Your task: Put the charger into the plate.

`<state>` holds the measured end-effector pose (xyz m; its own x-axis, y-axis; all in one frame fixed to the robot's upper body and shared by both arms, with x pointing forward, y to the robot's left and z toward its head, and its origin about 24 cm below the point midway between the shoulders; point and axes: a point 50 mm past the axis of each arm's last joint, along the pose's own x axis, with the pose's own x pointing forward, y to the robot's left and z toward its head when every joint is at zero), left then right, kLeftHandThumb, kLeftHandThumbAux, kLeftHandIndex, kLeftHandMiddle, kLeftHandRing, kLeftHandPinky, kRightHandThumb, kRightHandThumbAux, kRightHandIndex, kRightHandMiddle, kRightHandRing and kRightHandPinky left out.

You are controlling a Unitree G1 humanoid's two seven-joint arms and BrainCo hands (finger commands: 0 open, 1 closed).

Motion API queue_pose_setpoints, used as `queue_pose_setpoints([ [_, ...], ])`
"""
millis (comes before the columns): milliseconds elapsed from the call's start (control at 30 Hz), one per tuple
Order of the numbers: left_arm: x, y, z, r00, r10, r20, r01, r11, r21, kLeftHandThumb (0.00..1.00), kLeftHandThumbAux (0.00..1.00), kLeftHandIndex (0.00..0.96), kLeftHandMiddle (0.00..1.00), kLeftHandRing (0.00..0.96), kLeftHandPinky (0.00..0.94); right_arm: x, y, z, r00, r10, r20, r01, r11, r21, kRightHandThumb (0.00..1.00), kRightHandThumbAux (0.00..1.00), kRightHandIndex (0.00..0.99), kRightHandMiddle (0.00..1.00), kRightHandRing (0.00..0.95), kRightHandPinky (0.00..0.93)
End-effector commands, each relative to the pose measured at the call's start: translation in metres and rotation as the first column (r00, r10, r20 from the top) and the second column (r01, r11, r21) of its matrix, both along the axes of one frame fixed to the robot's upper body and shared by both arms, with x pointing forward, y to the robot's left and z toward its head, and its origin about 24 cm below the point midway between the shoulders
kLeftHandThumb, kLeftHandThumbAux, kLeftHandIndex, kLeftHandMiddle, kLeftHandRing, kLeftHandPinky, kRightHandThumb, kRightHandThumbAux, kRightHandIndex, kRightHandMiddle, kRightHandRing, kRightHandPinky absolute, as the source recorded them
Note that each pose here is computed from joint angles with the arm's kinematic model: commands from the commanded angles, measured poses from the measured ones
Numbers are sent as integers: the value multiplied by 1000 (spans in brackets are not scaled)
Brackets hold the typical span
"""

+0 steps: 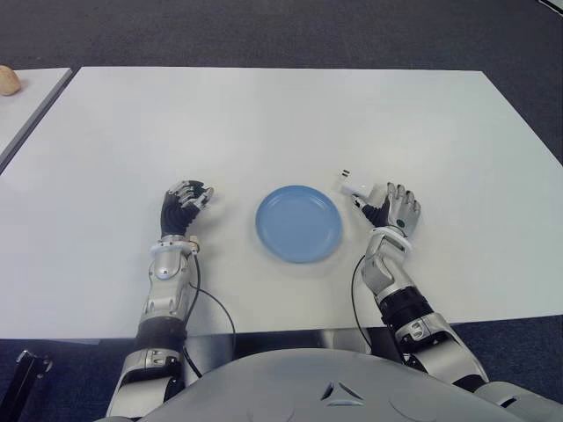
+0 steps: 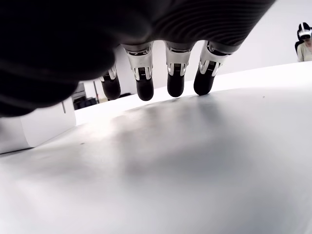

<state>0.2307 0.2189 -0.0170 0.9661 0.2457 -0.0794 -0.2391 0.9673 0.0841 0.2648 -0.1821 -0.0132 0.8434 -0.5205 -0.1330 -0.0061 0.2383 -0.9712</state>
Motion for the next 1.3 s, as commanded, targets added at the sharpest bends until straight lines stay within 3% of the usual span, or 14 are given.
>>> queue_pose_setpoints([
  [33,1,1,-1,1000,0,-10,0,1000,1,706,721,428,507,513,499,-12,-14,-14,993,-68,-93,69,998,7,704,239,0,0,0,0],
  [633,2,3,-1,1000,5,-11,-5,1000,-14,705,722,428,508,517,509,-10,-15,-12,996,-52,-71,54,998,20,666,238,0,0,0,0],
  [967,2,2,-1,1000,4,2,-3,1000,-21,706,722,428,503,514,502,-3,-14,-11,999,7,-33,-5,998,61,683,243,0,0,0,0],
  [1067,2,2,-1,1000,1,3,-1,1000,-29,706,721,428,504,514,501,2,-14,-8,999,40,-9,-39,996,84,689,242,0,0,0,0],
  [1300,1,2,-2,1000,-2,4,2,999,-35,706,721,428,505,514,505,36,-14,17,986,152,68,-160,977,144,702,231,0,0,0,0],
])
